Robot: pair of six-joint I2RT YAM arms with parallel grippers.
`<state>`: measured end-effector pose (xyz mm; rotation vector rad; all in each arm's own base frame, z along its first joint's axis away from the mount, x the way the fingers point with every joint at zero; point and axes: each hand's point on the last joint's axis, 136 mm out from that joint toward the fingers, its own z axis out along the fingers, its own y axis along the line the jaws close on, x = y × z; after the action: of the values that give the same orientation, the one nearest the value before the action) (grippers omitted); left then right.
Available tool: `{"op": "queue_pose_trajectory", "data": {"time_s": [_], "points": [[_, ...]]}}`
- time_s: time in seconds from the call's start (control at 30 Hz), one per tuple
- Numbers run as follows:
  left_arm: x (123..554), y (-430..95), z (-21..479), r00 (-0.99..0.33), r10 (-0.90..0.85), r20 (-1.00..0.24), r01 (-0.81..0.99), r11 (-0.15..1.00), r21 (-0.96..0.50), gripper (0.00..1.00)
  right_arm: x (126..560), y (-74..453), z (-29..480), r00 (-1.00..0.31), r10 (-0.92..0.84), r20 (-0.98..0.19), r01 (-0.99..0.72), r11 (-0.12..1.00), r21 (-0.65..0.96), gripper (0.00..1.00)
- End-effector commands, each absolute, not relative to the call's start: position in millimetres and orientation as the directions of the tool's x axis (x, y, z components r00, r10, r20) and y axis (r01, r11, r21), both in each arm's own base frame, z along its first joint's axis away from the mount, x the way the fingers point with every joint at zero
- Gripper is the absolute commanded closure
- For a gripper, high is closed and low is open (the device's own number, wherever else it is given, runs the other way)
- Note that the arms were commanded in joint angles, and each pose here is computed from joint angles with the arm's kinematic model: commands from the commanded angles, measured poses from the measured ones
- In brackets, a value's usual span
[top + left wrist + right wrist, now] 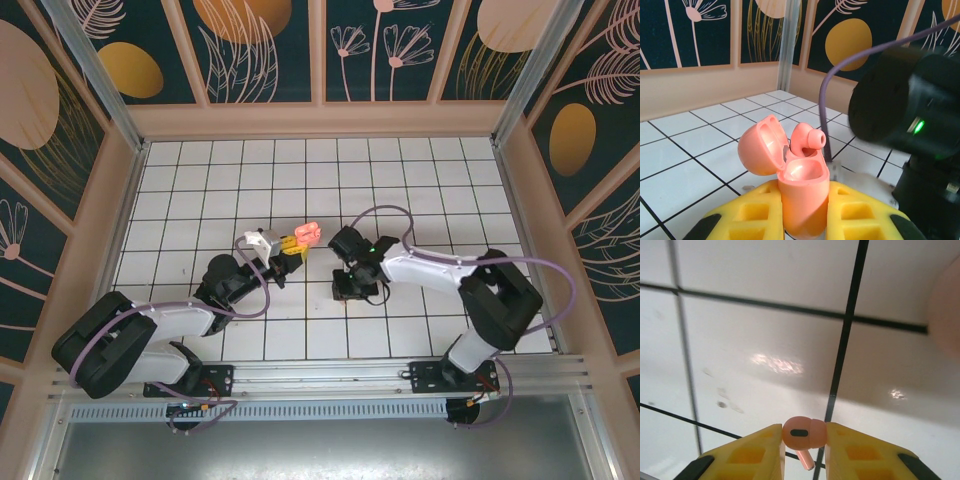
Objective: Insert the wireless bluetooth earbuds into the charging case
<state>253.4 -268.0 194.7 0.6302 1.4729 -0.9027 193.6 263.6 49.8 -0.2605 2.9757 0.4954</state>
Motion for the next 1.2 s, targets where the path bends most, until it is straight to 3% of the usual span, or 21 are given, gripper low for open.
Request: {"op": "queue_pose_trajectory", "data": {"time_s": [0.0,0.2,0.43,0.77,1.17], "points": [[261,-271,213,-0.064,-0.161,-0.985,0.823,0.55,-0.143,0.87,227,266,92,-0.937,-0.044,-0.347,-0.172,0.922,0.346,0.76],[271,-279,224,-0.074,-0.23,-0.97,0.826,0.531,-0.189,0.88,263,257,172,-0.782,0.093,-0.616,-0.206,0.895,0.397,0.76],[280,-292,238,-0.09,-0.294,-0.952,0.844,0.484,-0.229,0.89,283,239,271,-0.485,0.243,-0.84,-0.308,0.852,0.424,0.76],[280,-306,250,-0.11,-0.346,-0.932,0.881,0.401,-0.252,0.89,280,265,336,-0.26,0.21,-0.943,-0.552,0.768,0.323,0.76],[277,-311,268,-0.112,-0.4,-0.91,0.903,0.34,-0.261,0.89,285,305,334,-0.221,0.127,-0.967,-0.677,0.693,0.246,0.76]]}}
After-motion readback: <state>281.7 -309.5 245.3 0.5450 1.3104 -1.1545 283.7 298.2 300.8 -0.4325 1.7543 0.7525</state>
